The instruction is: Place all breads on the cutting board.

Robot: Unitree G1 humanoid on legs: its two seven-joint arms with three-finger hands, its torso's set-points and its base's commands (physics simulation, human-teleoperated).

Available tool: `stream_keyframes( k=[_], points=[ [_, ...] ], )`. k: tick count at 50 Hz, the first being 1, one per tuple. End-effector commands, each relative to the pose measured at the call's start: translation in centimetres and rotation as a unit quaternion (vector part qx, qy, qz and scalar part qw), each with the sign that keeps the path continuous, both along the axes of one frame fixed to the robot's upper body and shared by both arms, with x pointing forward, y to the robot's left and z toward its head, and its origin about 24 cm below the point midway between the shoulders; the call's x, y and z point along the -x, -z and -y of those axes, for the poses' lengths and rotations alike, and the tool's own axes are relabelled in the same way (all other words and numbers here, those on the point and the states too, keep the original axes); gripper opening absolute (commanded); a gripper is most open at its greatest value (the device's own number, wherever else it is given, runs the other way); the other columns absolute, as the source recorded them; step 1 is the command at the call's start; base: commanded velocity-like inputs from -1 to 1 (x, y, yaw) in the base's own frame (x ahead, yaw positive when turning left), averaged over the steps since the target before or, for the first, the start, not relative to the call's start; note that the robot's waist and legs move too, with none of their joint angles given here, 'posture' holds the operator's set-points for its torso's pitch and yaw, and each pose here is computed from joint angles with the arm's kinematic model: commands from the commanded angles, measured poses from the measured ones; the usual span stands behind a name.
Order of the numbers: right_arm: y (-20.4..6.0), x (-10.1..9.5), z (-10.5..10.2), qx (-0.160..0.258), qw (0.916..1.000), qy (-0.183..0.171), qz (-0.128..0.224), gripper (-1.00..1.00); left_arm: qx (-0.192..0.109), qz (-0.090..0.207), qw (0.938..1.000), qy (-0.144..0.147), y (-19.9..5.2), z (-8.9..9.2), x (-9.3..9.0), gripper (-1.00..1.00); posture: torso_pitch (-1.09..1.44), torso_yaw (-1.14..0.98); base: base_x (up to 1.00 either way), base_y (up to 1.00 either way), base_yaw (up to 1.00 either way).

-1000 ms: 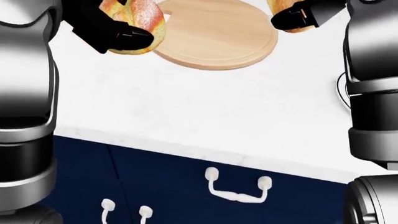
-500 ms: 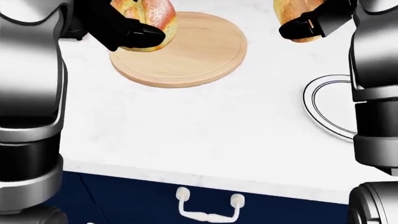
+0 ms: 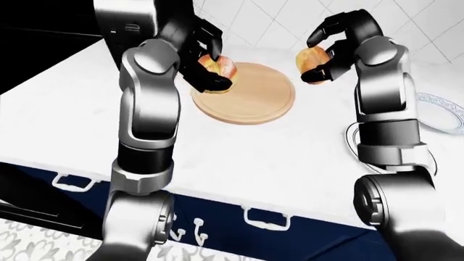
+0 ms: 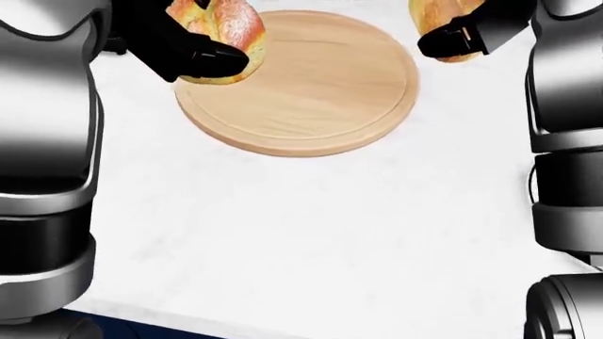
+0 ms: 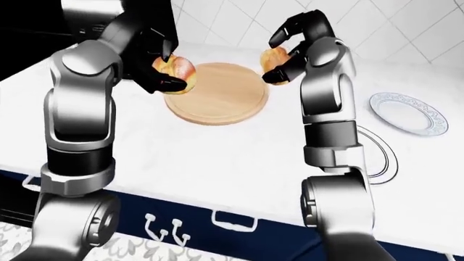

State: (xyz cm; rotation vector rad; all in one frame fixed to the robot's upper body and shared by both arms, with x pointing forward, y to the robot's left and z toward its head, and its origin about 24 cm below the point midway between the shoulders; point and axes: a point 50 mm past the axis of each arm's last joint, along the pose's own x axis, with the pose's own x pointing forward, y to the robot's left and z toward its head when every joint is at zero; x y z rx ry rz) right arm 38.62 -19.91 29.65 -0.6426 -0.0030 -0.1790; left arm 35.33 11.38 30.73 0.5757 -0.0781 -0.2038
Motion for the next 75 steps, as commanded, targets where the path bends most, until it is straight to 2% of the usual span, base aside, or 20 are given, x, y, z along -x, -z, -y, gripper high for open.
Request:
stream_keyframes(
  k=[1, 10, 18, 30, 39, 69, 70, 75],
  points=[
    [-2.9, 0.8, -0.2, 0.01, 0.9983, -0.002, 0.057, -1.0, -0.001, 0.061, 0.9981, 0.003, -2.6, 0.1, 1.0, -1.0, 0.0, 0.0, 0.02, 0.0, 0.0],
    [-2.9, 0.7, -0.2, 0.008, 0.9982, -0.005, 0.059, -1.0, -0.003, 0.062, 0.9981, 0.003, -2.7, 0.1, 0.9, -1.0, 0.0, 0.0, 0.03, 0.0, 0.0],
    [-3.2, 0.6, -1.4, 0.003, 0.9978, -0.016, 0.065, -1.0, -0.004, 0.063, 0.998, 0.007, -2.8, 0.3, 1.2, -1.0, 0.0, 0.0, 0.0, 0.0, 0.0],
    [-1.2, -1.1, -2.9, -0.002, 0.9988, -0.022, 0.042, -1.0, -0.004, 0.066, 0.9978, 0.006, -3.0, 0.1, 1.2, -1.0, 0.0, 0.0, 0.0, 0.0, 0.0],
    [-1.2, -1.5, -4.0, 0.011, 0.9987, -0.03, 0.039, -1.0, -0.004, 0.066, 0.9978, 0.006, -3.0, 0.1, 1.2, -1.0, 0.0, 0.0, 0.0, 0.0, 0.0],
    [2.4, -2.8, -7.2, 0.036, 0.9981, -0.05, 0.006, -1.0, -0.002, 0.068, 0.9977, 0.003, -3.0, -0.5, 1.4, -1.0, 0.0, 0.0, 0.0, 0.0, 0.0],
    [2.5, -2.9, -7.3, 0.036, 0.998, -0.051, 0.005, -0.92, -0.002, 0.068, 0.9977, 0.002, -3.0, -0.5, 1.4, -1.0, 0.0, 0.0, 0.0, 0.0, 0.0],
    [3.2, -2.9, -7.8, 0.045, 0.9976, -0.053, 0.003, -0.8, -0.001, 0.067, 0.9977, 0.002, -3.0, -0.5, 1.4, -1.0, 0.0, 0.0, 0.0, 0.0, 0.0]
  ],
)
